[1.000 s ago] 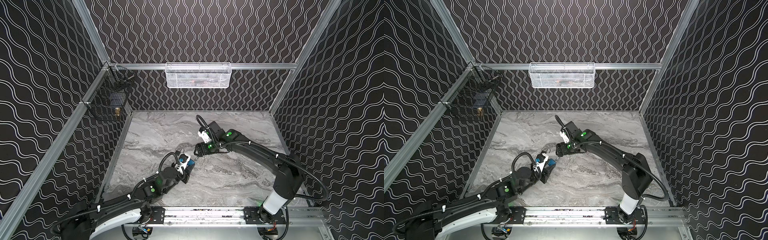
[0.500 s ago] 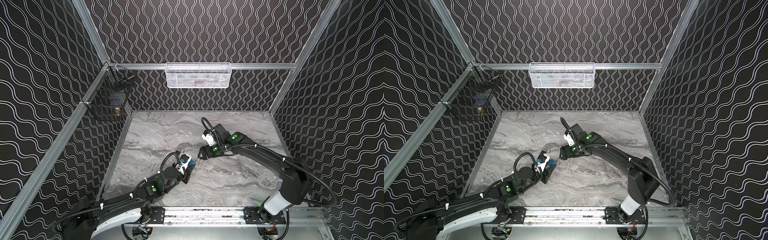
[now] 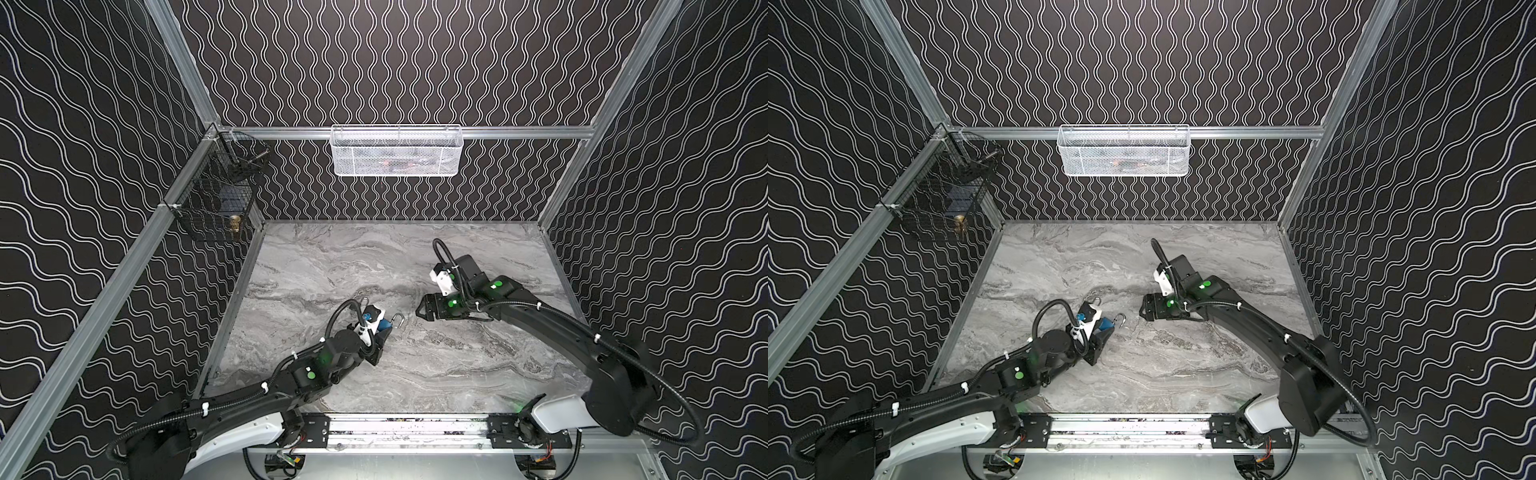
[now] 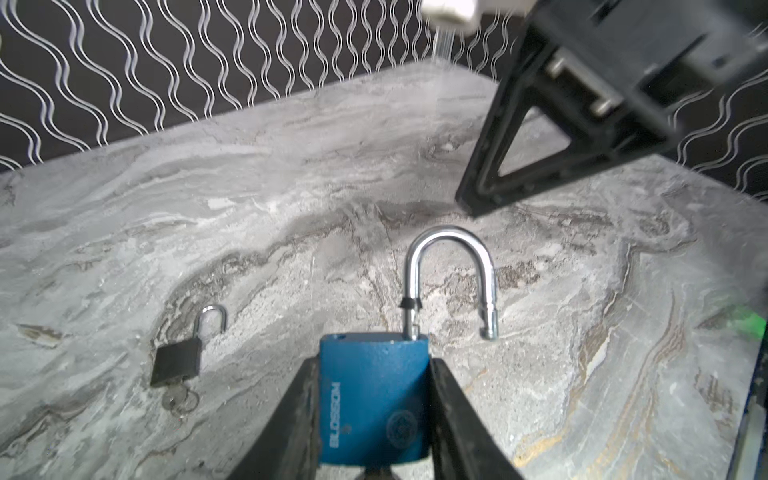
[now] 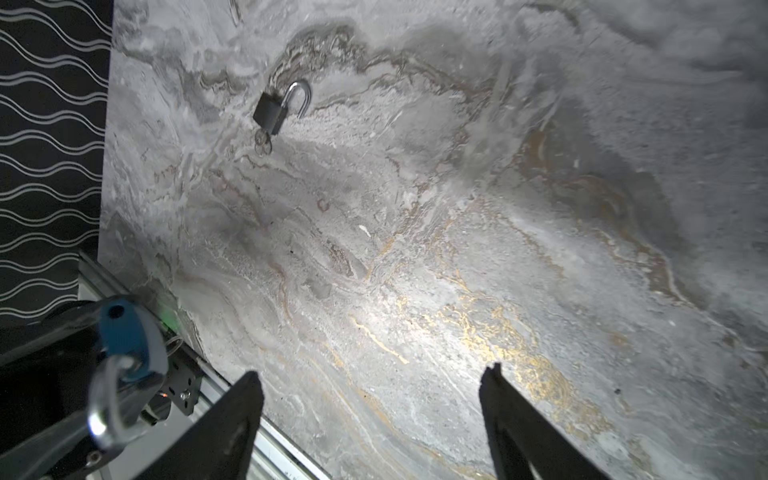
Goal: Unlock with the key
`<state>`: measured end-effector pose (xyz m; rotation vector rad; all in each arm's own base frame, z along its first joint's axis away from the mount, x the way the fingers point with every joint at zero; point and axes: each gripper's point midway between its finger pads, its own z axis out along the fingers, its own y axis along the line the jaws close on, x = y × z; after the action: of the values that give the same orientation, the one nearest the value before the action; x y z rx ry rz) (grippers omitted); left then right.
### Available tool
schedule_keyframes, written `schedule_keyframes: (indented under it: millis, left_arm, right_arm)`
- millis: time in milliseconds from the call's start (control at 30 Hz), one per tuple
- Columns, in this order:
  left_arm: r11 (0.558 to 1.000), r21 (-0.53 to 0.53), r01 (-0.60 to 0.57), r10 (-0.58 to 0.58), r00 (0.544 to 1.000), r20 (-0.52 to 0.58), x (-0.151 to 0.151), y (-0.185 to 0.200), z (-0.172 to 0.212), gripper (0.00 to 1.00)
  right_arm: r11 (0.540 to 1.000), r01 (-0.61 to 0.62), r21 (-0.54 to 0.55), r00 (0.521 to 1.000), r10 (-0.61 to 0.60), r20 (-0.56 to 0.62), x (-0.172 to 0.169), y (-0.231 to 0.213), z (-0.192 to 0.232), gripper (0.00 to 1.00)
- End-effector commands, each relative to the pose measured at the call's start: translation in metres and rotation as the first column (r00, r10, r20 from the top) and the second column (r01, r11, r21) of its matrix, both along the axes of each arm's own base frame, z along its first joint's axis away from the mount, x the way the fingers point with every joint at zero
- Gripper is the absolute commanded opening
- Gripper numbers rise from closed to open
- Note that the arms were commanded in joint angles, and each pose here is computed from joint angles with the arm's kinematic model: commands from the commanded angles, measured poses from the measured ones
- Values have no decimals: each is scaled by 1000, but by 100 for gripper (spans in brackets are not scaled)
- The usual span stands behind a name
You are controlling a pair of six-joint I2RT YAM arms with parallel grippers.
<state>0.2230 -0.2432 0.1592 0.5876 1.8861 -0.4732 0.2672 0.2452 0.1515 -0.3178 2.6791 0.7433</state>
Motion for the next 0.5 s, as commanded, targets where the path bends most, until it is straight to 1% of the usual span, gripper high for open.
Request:
schedule_keyframes:
  millis: [0,100,167,200,267,300,367,467]
  left_arm:
    - [999,36,-8,11,997,-72,4,-8,-4,0]
    - [994,107,-1,21,983,-181,9,-24,-17,0]
    - [989,147,12,25,968,-249,11,-37,-29,0]
    - [985,174,20,30,960,-279,12,-43,-38,0]
    - [976,219,18,55,945,-323,16,-51,-53,0]
    - [969,245,16,71,938,-339,20,-56,-60,0]
    - [961,278,16,88,930,-357,27,-66,-70,0]
    - [948,317,-16,144,912,-384,38,-76,-86,0]
  right_arm:
    - [992,118,45,990,-121,70,19,-19,9,84]
    - [971,207,115,971,-219,99,24,-39,4,85]
    - [954,265,139,954,-280,106,27,-51,1,85]
    - [945,285,160,949,-302,93,28,-56,-1,87]
    - [923,300,241,946,-320,46,30,-61,1,87]
    - [915,309,259,944,-329,33,30,-63,0,87]
    - [913,326,247,938,-344,36,30,-68,-6,88]
    - [905,374,202,922,-386,18,31,-84,-19,88]
